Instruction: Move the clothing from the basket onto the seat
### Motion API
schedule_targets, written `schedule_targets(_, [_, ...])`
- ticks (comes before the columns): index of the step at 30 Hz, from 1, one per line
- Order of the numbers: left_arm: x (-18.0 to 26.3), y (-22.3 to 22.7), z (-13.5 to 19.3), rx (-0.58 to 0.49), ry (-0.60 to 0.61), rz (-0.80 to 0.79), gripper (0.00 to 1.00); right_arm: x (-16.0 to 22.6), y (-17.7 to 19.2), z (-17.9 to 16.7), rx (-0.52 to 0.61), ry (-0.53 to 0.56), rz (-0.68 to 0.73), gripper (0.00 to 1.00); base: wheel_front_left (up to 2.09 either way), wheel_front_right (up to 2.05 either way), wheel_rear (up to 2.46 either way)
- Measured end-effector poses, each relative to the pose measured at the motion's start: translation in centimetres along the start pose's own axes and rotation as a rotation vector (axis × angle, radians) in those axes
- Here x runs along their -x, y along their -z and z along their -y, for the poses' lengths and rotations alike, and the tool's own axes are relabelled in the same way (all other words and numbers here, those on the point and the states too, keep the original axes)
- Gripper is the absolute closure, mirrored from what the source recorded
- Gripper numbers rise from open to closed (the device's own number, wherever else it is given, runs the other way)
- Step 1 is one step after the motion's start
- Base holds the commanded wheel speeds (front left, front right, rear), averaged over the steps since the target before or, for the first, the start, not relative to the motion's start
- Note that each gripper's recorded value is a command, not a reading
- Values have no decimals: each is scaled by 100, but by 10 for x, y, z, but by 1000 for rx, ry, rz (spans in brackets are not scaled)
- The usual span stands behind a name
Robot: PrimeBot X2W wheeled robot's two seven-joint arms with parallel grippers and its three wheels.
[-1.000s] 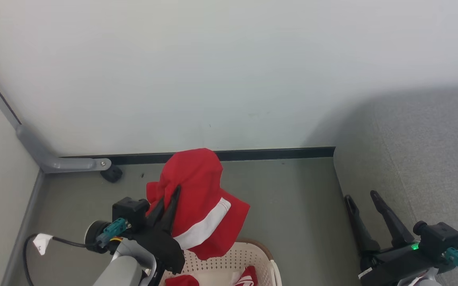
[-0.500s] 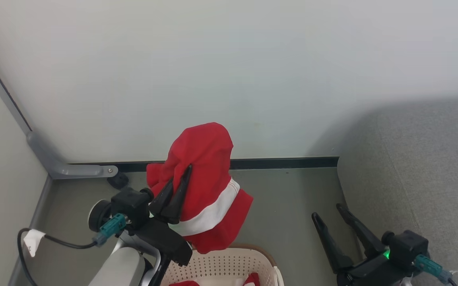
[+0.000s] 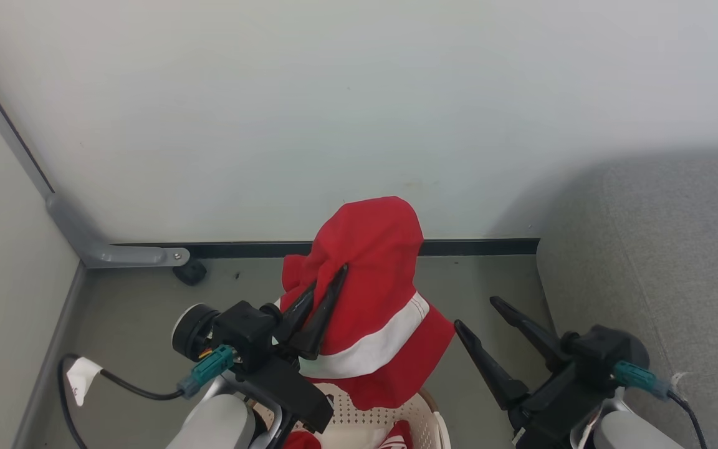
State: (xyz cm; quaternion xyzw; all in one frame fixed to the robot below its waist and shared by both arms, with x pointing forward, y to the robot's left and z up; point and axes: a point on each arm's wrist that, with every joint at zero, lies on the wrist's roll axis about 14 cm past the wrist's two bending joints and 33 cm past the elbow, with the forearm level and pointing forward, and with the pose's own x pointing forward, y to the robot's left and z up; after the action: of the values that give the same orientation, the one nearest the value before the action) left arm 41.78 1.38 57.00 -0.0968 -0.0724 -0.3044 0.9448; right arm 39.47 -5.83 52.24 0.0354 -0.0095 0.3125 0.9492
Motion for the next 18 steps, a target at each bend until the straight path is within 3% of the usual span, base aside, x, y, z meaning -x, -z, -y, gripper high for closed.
schedule_targets(11, [3, 4, 4, 0, 18, -27, 100, -25, 20, -33, 45, -170, -120, 0, 0, 0, 0])
schedule_targets(18, [7, 5, 2, -3, 12, -40, 100, -30, 32, -37, -33, -186, -170, 0, 0, 0, 0])
